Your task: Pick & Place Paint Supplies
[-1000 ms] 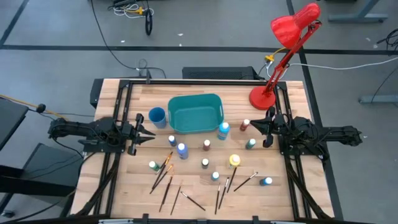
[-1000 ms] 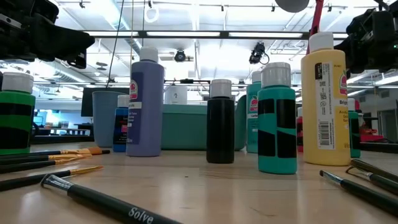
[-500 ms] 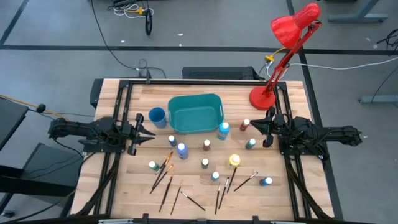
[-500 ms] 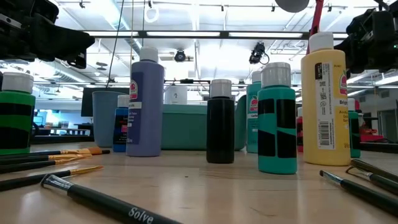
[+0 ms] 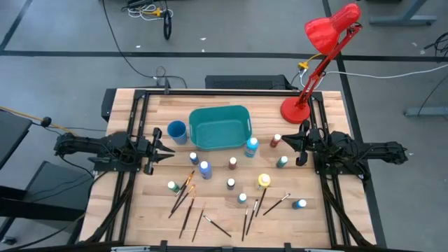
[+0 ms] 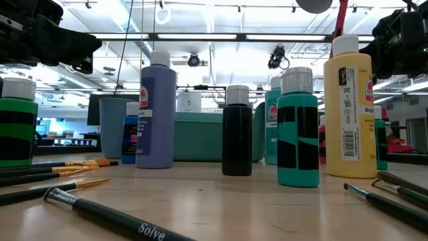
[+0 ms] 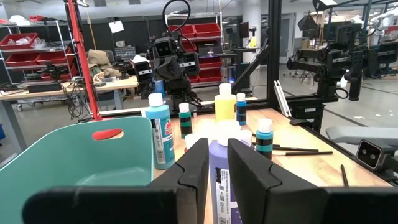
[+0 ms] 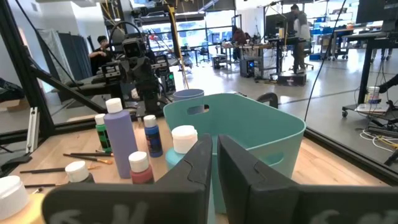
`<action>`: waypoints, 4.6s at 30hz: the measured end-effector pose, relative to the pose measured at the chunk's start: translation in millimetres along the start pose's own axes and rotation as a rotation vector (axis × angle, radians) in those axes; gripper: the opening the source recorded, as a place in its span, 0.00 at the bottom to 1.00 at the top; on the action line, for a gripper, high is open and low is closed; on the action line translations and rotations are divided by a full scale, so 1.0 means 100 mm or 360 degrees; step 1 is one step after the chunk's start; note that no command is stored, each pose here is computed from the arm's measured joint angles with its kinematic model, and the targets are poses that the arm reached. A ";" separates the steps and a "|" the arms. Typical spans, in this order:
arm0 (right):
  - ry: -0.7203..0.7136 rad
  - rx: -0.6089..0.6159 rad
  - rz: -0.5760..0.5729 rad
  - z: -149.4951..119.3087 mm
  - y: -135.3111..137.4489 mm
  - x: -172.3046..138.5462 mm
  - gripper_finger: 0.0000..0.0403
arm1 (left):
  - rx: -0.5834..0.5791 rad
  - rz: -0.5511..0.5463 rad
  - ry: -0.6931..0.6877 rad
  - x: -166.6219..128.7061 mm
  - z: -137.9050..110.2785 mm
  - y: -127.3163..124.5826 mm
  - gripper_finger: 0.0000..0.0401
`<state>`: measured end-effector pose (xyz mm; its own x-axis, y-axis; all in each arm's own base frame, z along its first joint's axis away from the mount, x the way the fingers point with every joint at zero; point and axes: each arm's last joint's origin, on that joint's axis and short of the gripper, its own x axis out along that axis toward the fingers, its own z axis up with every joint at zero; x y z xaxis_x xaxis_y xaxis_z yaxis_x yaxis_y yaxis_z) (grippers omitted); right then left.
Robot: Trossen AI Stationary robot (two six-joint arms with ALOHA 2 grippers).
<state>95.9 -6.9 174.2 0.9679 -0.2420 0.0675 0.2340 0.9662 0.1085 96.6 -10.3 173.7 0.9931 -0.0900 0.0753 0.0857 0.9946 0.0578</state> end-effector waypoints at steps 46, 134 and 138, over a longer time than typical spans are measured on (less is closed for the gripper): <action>-0.0163 0.0009 0.0047 0.10 0.01 -0.01 0.07 | -0.0037 0.0005 0.0014 0.00 -0.01 0.00 0.18; 0.0164 -0.0152 0.0141 0.08 0.31 1.09 0.48 | 0.0289 0.0454 -0.0072 0.35 0.89 0.12 0.49; 0.0233 -0.0164 0.0057 0.00 0.29 1.12 0.48 | 0.0243 0.0584 0.0014 0.46 0.89 0.15 0.49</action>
<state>211.1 -5.9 184.9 0.9770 -0.1990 -0.0762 0.2000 0.9798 0.0061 136.4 -4.4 266.4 0.9563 0.2709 0.1100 -0.2870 0.9416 0.1761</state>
